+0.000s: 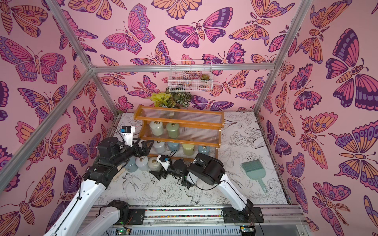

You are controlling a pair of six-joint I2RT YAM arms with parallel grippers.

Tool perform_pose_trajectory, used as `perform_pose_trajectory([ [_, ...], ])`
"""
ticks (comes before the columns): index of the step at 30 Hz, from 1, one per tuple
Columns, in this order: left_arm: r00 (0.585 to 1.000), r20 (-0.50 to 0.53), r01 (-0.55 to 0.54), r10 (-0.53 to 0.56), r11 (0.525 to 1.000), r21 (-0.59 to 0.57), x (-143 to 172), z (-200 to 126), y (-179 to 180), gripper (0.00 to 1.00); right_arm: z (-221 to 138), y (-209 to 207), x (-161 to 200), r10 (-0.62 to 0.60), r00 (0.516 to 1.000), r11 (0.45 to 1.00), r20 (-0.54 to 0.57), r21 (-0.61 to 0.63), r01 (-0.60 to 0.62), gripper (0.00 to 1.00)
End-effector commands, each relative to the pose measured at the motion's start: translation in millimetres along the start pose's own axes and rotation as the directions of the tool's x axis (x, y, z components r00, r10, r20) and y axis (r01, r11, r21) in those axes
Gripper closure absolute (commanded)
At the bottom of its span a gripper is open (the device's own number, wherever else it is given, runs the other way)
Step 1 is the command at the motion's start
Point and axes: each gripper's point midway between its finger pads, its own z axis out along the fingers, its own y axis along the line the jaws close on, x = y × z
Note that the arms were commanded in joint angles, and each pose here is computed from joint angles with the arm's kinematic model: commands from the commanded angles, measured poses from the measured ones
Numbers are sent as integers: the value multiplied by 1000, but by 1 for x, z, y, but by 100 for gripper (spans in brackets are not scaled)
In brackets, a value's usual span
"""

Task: Remove the tea canisters from the shelf
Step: Place the tea canister at the center of the board, then pick up the tea canister from the shelf.

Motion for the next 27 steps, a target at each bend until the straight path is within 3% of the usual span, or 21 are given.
perform_pose_trajectory([
  [1, 1000, 24, -19, 18, 1000, 8, -8, -7, -5, 0, -8, 1, -40, -51, 996, 999, 68, 22, 50, 1],
  [8, 999, 32, -2, 2, 1000, 7, -9, -9, -6, 0, -41, -11, -85, -52, 992, 993, 112, 107, 39, 1],
  [14, 999, 32, 11, -11, 1000, -7, -6, -9, -3, 0, -55, -14, -121, -103, 995, 982, 10, 159, 100, 1],
  [22, 999, 10, 51, -51, 998, 32, -7, -6, -9, 0, -89, -39, -191, -184, 982, 913, -26, 364, 181, 1],
  [27, 998, -15, 66, -65, 997, 50, -3, -1, -11, 0, -110, -68, -209, -189, 981, 856, -35, 483, 182, 1],
])
